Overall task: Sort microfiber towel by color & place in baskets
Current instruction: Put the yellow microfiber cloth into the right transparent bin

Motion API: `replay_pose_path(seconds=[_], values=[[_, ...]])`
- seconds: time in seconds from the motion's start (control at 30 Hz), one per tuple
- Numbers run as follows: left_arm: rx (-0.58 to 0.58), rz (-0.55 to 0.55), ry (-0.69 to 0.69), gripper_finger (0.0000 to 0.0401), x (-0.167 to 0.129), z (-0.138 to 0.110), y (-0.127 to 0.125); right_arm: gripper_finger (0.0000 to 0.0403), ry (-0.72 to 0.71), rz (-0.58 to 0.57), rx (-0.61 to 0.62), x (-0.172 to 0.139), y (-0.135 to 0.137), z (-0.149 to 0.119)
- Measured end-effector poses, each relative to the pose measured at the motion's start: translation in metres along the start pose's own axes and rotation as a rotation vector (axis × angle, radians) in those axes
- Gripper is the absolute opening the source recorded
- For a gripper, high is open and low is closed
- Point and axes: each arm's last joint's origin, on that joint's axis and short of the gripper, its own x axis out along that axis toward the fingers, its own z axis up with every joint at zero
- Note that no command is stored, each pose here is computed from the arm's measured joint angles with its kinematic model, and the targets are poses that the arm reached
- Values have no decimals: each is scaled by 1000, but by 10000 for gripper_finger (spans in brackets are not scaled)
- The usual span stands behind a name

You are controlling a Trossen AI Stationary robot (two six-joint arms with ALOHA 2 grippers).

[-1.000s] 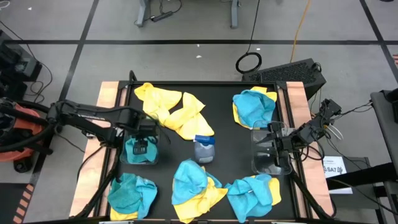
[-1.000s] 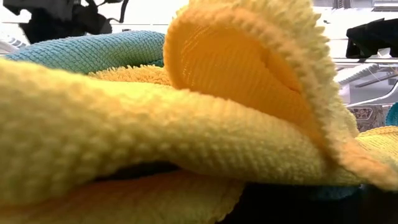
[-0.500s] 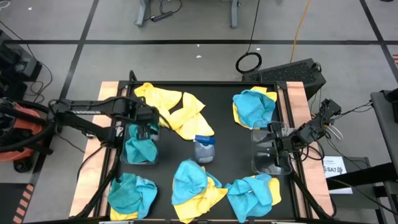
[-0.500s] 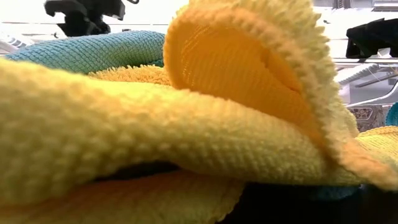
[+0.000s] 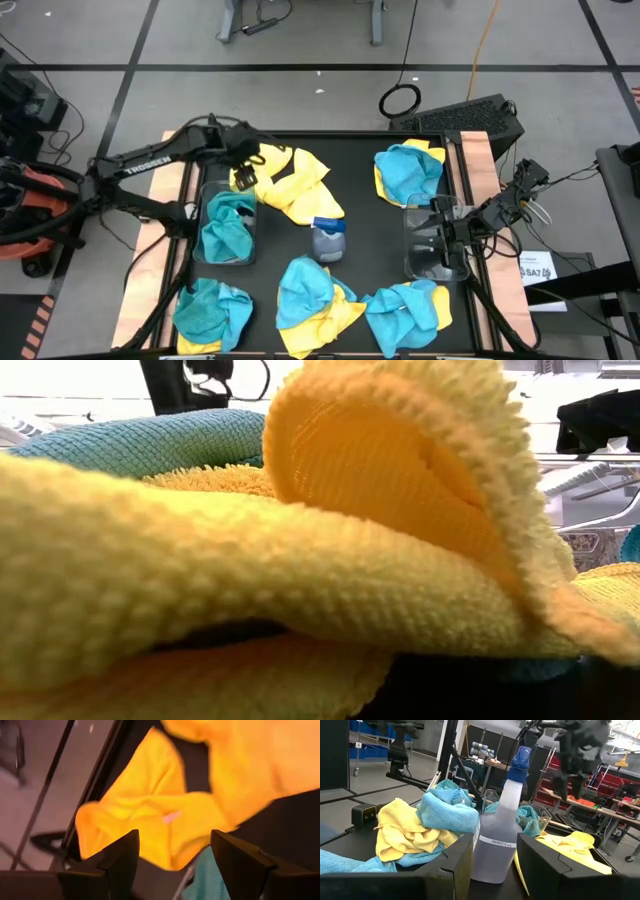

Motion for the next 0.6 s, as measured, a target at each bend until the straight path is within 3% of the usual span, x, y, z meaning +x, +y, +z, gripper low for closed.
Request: replay_pose_path(seconds=[0.17,0.4,0.6], values=[[-44,1,41,251,15,5,12,146,0,0,0,0,0,0],[-41,-79,-25,251,19,15,9,146,0,0,0,0,0,0],[-30,-83,-20,251,19,14,8,146,0,0,0,0,0,0]])
